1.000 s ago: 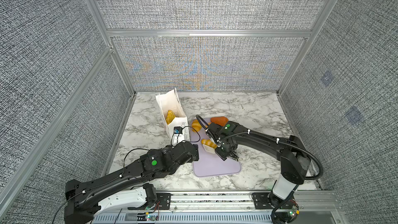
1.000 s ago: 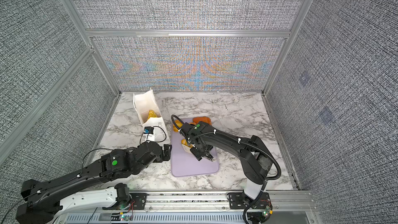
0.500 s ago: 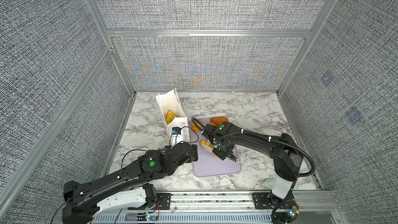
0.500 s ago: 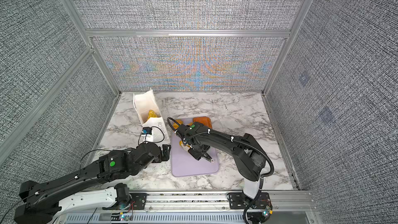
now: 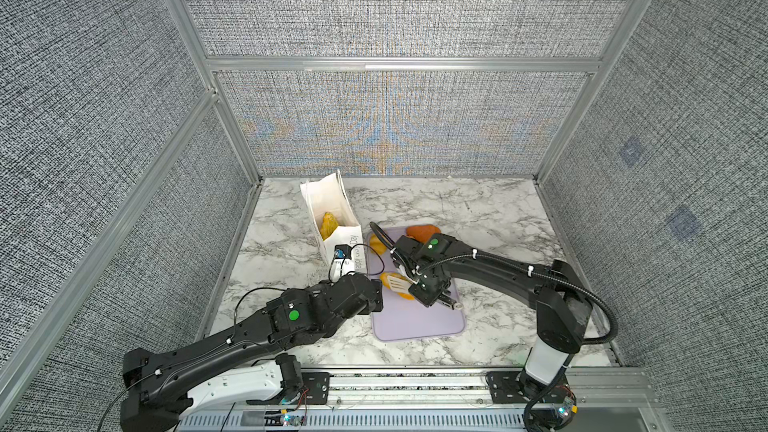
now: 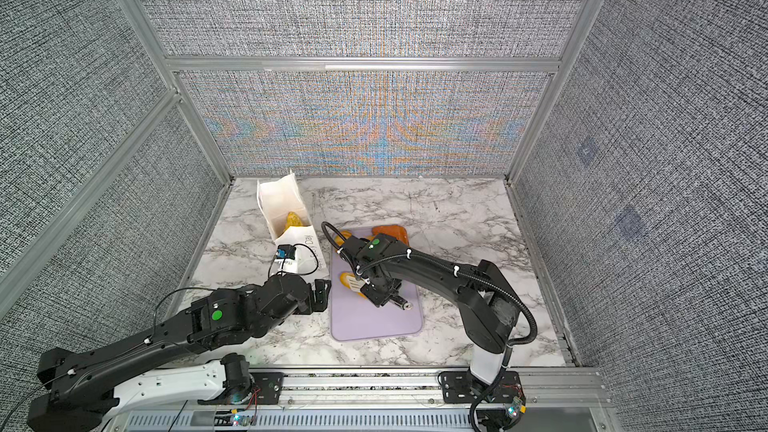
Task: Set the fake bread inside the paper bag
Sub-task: 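Close the tongs on the striped croissant nearest the robot with the right gripper, then lift the croissant in the tongs toward the bag while left grasps the bag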
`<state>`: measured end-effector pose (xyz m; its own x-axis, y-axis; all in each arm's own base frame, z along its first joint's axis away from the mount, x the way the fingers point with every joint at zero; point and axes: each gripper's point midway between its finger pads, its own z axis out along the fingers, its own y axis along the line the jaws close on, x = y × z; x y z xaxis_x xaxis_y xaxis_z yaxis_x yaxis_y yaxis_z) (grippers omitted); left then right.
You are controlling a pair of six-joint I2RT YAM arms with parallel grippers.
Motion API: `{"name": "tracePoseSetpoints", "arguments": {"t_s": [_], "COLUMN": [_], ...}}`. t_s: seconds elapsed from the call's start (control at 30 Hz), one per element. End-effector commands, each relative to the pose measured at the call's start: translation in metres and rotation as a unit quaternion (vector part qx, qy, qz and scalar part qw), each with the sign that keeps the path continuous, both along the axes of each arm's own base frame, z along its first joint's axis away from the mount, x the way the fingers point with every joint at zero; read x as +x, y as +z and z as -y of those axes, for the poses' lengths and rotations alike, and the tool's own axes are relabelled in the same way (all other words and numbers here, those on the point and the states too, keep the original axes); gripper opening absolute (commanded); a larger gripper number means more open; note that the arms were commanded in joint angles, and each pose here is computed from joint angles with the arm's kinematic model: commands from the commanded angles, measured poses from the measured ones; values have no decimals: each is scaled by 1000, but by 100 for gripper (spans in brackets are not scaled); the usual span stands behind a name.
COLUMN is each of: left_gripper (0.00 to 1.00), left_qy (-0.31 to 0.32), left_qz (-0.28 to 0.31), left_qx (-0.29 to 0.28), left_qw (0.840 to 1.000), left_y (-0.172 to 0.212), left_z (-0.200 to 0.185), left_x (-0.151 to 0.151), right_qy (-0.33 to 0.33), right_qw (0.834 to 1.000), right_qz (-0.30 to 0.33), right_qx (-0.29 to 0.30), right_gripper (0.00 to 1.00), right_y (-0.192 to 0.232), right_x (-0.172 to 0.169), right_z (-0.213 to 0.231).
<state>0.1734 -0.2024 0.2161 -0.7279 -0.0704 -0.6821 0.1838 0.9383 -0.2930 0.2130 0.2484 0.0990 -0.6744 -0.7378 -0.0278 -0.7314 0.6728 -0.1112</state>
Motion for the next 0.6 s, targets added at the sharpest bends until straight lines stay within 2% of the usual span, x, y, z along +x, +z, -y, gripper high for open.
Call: {"name": "tracePoseSetpoints", "arguments": {"t_s": [0.0,0.57], "left_gripper": [99,99], "left_qy": [-9,-58], "left_qz": [10,40], "left_qx": [5,34], "left_qw": [1000,997], "left_y": [5,28], "left_z": [3,15], "left_x": [2,6], "right_qy": [-6,-48], "right_qw": [1000,993], "right_qz": [3,42], "right_qx": [15,103], "right_gripper": [32,33], "right_y": [7,63], "right_x": [1,16], "right_z": [-1,5]}}
